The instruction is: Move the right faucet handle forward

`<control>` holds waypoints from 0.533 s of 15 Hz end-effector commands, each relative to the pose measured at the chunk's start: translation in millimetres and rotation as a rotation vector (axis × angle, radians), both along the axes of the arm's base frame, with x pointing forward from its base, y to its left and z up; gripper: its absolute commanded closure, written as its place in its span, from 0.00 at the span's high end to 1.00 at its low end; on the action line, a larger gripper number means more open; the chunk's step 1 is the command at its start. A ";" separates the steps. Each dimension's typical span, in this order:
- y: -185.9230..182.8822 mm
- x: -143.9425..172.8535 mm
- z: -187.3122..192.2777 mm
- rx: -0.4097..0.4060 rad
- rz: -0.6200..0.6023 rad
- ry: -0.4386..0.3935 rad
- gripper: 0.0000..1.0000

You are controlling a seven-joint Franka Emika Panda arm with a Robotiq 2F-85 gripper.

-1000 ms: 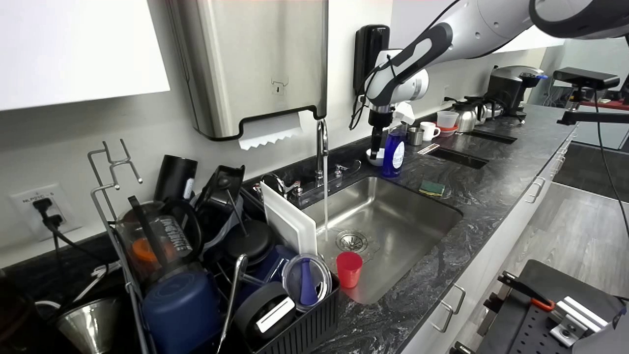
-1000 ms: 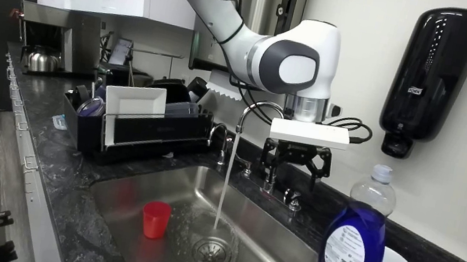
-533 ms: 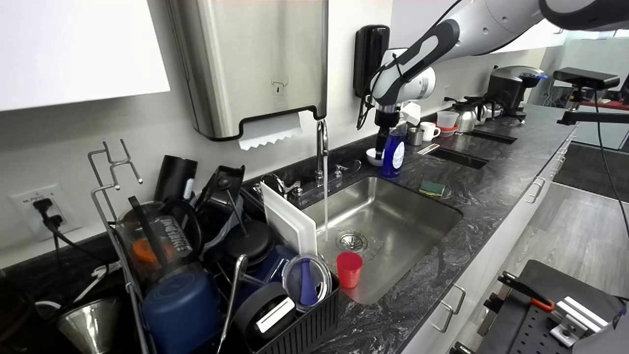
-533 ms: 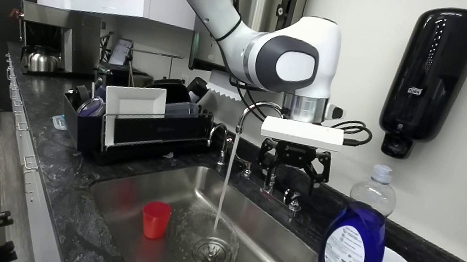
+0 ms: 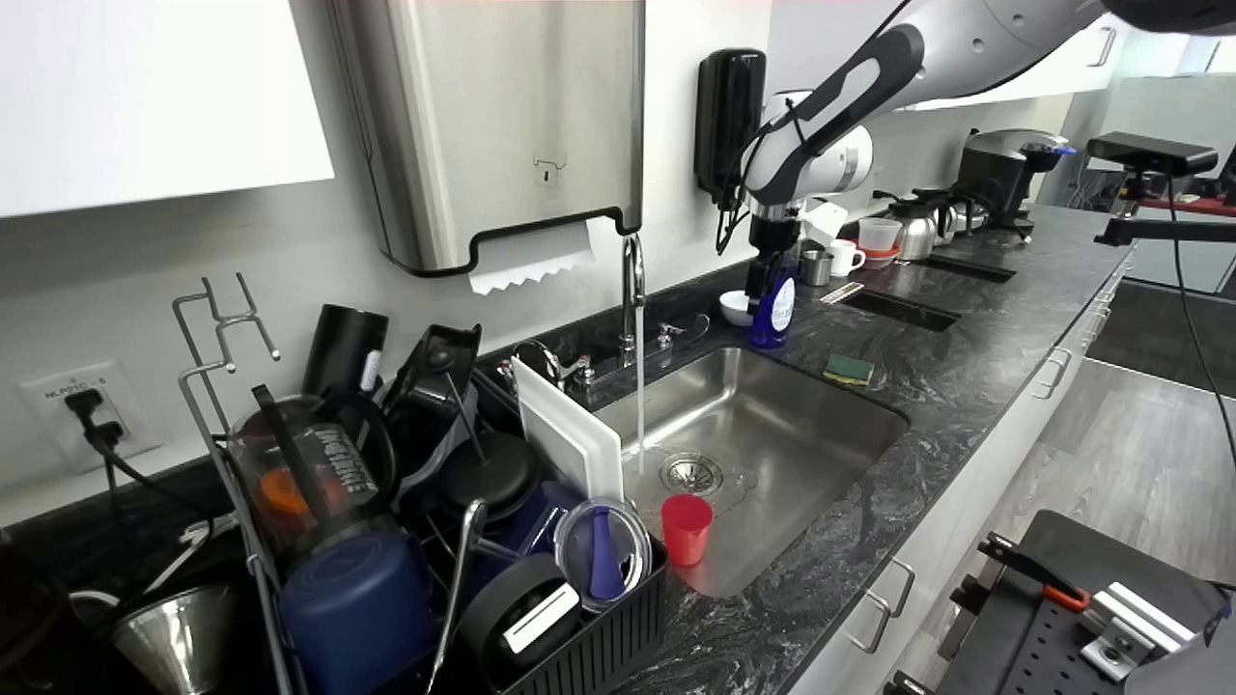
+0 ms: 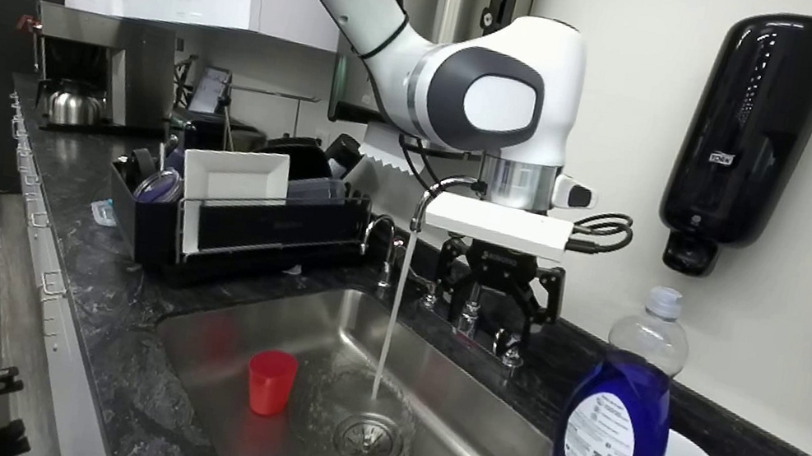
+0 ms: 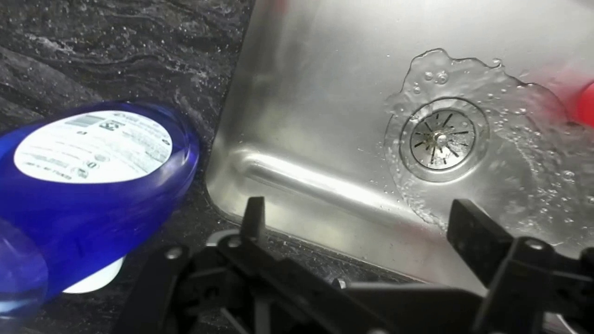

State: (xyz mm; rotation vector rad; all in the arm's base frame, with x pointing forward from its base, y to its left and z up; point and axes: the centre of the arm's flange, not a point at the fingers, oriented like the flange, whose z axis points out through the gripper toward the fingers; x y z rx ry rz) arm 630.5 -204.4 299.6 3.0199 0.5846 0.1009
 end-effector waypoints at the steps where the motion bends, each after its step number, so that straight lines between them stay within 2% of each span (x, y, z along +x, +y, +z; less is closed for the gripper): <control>1: 10.7 -21.7 3.2 0.031 -0.055 0.007 1.00; 4: 18.2 -29.0 1.8 0.049 -0.088 0.015 1.00; 5: 11.1 -15.9 -1.6 0.035 -0.062 0.014 1.00; 8: 14.6 -19.0 -1.1 0.039 -0.075 0.017 1.00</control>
